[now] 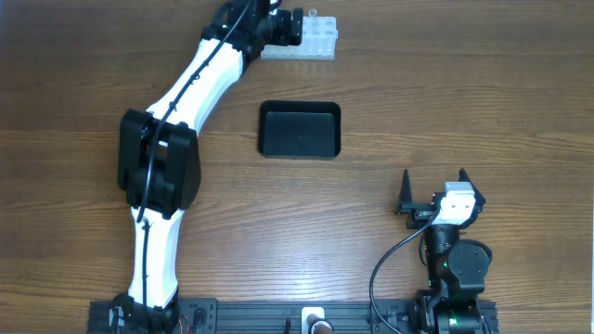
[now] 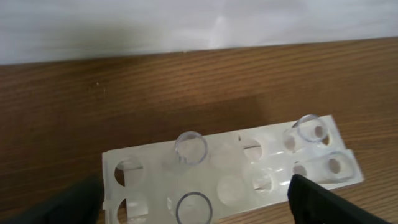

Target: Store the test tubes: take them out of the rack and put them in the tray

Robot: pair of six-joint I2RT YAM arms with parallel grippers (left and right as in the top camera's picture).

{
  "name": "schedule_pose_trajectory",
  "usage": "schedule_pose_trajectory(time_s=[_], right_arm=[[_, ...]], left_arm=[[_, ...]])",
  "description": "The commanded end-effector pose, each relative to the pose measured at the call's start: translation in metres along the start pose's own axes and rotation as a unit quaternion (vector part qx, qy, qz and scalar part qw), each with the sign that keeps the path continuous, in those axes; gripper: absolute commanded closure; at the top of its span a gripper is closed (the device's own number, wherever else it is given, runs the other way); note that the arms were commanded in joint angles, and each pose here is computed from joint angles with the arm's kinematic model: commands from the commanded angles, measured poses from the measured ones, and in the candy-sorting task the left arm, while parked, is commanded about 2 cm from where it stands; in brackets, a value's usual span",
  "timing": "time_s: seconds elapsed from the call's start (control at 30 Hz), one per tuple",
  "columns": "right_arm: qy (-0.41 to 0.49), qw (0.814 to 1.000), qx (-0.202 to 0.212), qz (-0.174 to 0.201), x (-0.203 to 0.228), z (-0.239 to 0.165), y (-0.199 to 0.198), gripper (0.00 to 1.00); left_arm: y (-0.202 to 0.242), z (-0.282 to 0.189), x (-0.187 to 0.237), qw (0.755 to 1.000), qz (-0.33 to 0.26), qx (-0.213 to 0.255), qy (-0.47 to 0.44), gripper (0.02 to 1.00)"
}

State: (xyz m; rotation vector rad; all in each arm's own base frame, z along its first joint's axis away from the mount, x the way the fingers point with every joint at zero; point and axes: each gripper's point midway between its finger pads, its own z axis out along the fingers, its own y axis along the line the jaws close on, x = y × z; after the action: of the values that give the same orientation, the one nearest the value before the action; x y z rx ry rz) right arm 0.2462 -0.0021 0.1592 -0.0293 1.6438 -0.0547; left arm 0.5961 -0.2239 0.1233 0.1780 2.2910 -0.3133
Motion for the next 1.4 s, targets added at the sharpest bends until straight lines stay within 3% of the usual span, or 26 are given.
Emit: schedule_pose_trajectory(time_s=[0.03, 0.17, 0.4, 0.57, 0.73, 0.9, 1.4], right_arm=[[0.0, 1.0, -0.001, 0.005, 0.0025, 0.0002, -0.0002, 0.009], [0.0, 1.0, -0.001, 0.005, 0.0025, 0.0002, -0.0002, 0.009], [0.0, 1.0, -0.001, 0.005, 0.0025, 0.0002, -0.0002, 0.009], [0.0, 1.0, -0.001, 0.005, 0.0025, 0.0002, -0.0002, 0.007], [0.0, 1.0, -0.001, 0.005, 0.0025, 0.0002, -0.0002, 0.009], [0.0, 1.0, -0.001, 0.005, 0.0025, 0.0002, -0.0002, 0.009], [0.0, 1.0, -0.001, 0.005, 0.0025, 0.0002, -0.0002, 0.009]], left_arm=[[-0.0043, 0.005, -0.0017, 1.0, -0.004, 0.0, -0.004, 0.117], [-0.0041, 0.0058, -0.0008, 1.0, -0.004, 0.0, -0.003, 0.2], [-0.0041, 0.0058, -0.0004, 1.0, -0.004, 0.0, -0.002, 0.542], [-0.0039, 0.0058, 0.0005, 1.0, -0.005, -0.001, 0.0, 0.606], [-0.0032, 0.0058, 0.0021, 1.0, -0.005, -0.002, 0.003, 0.737], [-0.0032, 0.0058, 0.0022, 1.0, -0.005, -0.002, 0.003, 0.825], [-0.0042, 0.0029, -0.001, 1.0, -0.005, -0.001, 0.0, 0.882]])
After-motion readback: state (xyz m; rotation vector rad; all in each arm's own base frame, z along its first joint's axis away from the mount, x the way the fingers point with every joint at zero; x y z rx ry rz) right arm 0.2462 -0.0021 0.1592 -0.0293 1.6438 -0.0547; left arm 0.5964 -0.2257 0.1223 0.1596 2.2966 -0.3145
